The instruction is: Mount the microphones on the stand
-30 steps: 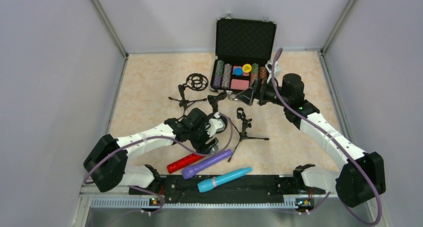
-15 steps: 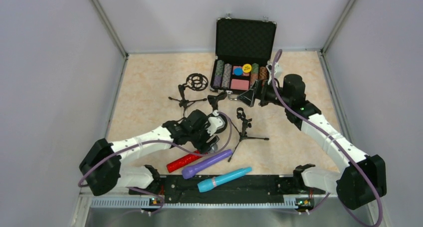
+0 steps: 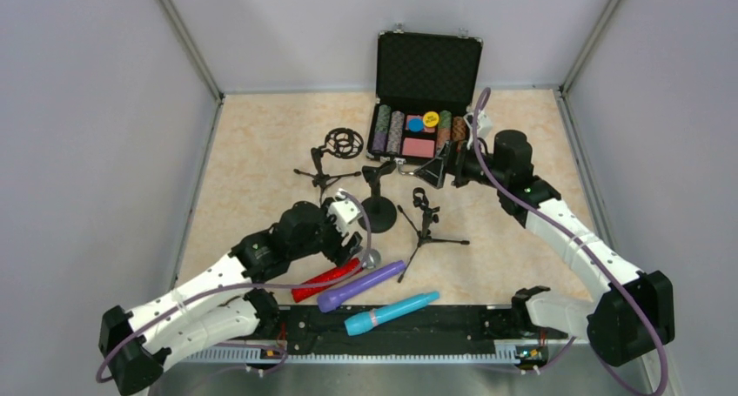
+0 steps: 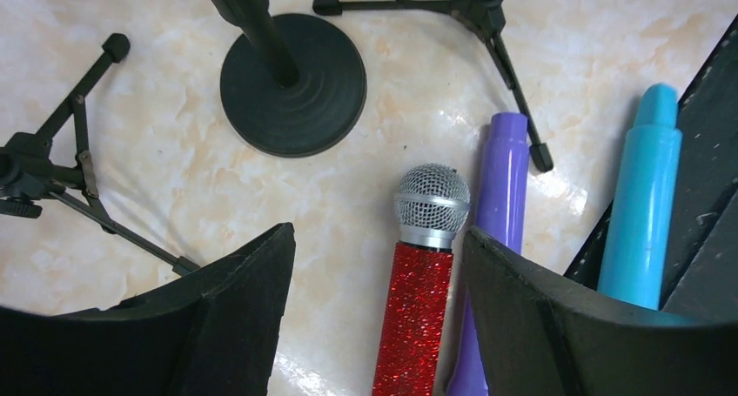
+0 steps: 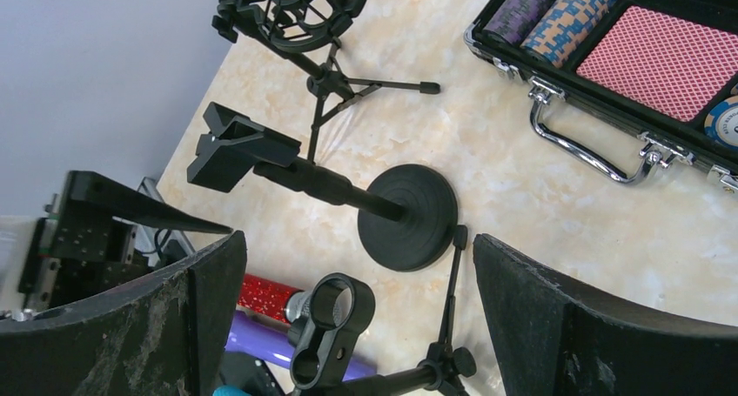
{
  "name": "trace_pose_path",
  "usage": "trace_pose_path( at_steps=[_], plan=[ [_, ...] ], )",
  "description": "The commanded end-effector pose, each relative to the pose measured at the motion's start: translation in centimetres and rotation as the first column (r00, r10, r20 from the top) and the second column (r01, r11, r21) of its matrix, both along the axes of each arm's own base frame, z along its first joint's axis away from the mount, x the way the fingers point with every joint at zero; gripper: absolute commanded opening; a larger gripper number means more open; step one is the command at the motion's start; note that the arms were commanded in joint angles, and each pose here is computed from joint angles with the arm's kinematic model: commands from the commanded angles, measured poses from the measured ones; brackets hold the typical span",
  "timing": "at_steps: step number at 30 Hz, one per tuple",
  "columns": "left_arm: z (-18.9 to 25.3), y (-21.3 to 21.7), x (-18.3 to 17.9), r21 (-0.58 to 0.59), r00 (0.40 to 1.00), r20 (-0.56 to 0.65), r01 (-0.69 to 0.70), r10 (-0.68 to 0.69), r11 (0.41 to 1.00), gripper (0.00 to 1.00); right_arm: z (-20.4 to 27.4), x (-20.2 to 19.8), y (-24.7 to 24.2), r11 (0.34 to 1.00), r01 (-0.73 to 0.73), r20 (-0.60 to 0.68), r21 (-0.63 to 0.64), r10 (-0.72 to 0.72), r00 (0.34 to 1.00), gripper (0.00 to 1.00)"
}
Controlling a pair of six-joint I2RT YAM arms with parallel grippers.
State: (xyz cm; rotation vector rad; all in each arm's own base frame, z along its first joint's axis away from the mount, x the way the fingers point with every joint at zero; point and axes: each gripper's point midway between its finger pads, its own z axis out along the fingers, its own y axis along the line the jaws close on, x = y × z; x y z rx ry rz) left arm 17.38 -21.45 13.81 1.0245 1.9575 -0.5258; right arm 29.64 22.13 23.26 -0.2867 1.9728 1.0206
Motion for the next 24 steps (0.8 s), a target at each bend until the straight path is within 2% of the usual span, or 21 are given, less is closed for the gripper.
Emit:
trace_pose_path(
  at_steps=[1,4,6,13,24],
  plan=[
    [3.1,-1.1,0.5,-0.171,0.998,0.028,-0.059,0.065,0.984,0.75,2.5,0.3,-0.2,1.0,-0.001,0.08,0.01,0.0,0.997,0.99],
    [4.1,-1.9,0.4,-0.308,0.996,0.013,-0.083,0.091,0.948,0.76,2.3,0.3,-0.2,1.0,-0.006,0.077,0.008,0.005,0.997,0.99],
    [3.5,-2.0,0.5,-0.354,0.993,-0.002,-0.108,0.114,0.929,0.75,2.2,0.2,-0.1,1.0,-0.01,0.076,0.007,0.01,0.997,0.99],
    [-2.1,-0.1,0.4,-0.26,0.971,-0.099,-0.236,0.217,0.936,0.76,1.6,0.0,-0.1,1.0,-0.014,0.062,-0.001,0.014,0.998,0.99],
    [-5.7,-1.7,-1.3,-0.231,0.972,-0.203,-0.164,0.117,0.959,0.73,1.0,0.1,-0.1,1.0,-0.017,0.048,-0.006,0.017,0.999,0.99]
  ],
)
